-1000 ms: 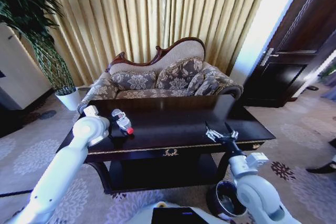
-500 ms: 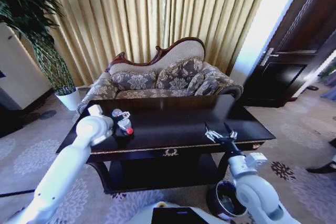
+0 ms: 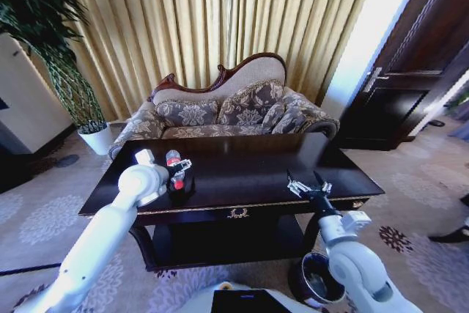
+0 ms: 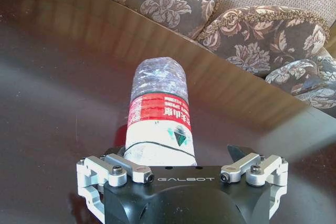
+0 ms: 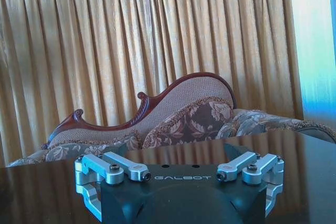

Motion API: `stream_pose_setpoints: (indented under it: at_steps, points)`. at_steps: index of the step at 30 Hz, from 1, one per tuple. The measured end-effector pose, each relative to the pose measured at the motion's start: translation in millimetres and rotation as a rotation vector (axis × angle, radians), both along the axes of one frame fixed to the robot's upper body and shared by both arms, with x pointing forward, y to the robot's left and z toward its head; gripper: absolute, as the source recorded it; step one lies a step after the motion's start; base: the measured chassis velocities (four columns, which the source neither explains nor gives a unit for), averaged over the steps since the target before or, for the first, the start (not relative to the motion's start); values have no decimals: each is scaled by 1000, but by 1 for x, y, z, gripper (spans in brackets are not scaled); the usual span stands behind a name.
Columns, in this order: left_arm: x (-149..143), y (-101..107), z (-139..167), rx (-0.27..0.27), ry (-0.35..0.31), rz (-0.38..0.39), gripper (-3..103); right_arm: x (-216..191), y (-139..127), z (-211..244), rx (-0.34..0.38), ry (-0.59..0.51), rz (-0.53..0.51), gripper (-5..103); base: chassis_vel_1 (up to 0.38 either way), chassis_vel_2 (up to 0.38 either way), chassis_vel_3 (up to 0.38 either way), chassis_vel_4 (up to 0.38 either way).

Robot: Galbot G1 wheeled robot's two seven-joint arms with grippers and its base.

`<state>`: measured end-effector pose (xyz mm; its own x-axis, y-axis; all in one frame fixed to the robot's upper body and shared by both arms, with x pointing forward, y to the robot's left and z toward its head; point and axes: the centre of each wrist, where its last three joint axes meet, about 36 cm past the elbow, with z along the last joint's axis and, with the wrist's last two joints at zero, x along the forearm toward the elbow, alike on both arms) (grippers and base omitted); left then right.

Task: Move to the front of the table and place the trash on the table into the trash bin.

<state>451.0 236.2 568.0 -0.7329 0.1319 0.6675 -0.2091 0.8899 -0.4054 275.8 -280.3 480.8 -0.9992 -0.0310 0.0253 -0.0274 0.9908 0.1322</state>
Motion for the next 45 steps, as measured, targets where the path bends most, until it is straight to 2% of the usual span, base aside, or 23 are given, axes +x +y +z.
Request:
stream_pose_setpoints:
  at_steps: [3, 4, 6, 8, 12, 16, 18, 21, 27, 29, 32, 45]
  points:
    - [1, -1, -1, -1, 4, 0, 100, 2, -1, -1, 2, -1, -2, 100, 0, 0, 0, 0]
    - [1, -1, -2, 0, 6, 0, 103, 3, -2, -2, 3, -2, -2, 100, 0, 0, 0, 0]
    - [2, -2, -4, 4, 7, 0, 101, 4, -2, -3, 4, 0, -2, 100, 0, 0, 0, 0]
    - [2, -3, -5, 7, 10, 0, 94, 6, -1, -6, 7, 1, -2, 100, 0, 0, 0, 0]
    - [3, -3, -6, 7, 13, 1, 88, 8, -1, -9, 9, 2, -1, 100, 0, 0, 0, 0]
    - [2, -3, -9, 9, 19, 1, 74, 10, -1, -8, 7, -5, 6, 100, 0, 0, 0, 0]
    - [2, -3, -9, 9, 20, 2, 74, 11, -1, -8, 8, -5, 7, 100, 0, 0, 0, 0]
    - [2, -3, -10, 7, 21, 1, 57, 13, -2, -9, 8, -4, 7, 100, 0, 0, 0, 0]
    - [2, -2, -10, 8, 20, -3, 47, 14, -2, -11, 9, 0, 9, 100, 0, 0, 0, 0]
    - [2, -2, -10, 9, 18, -7, 41, 14, -1, -12, 11, 3, 10, 100, 0, 0, 0, 0]
    - [2, -1, -9, 12, 16, -9, 37, 15, 0, -13, 13, 4, 11, 100, 0, 0, 0, 0]
    - [-4, 0, -4, 40, -20, -23, 37, 15, 1, -17, 19, 14, 12, 100, 0, 0, 0, 0]
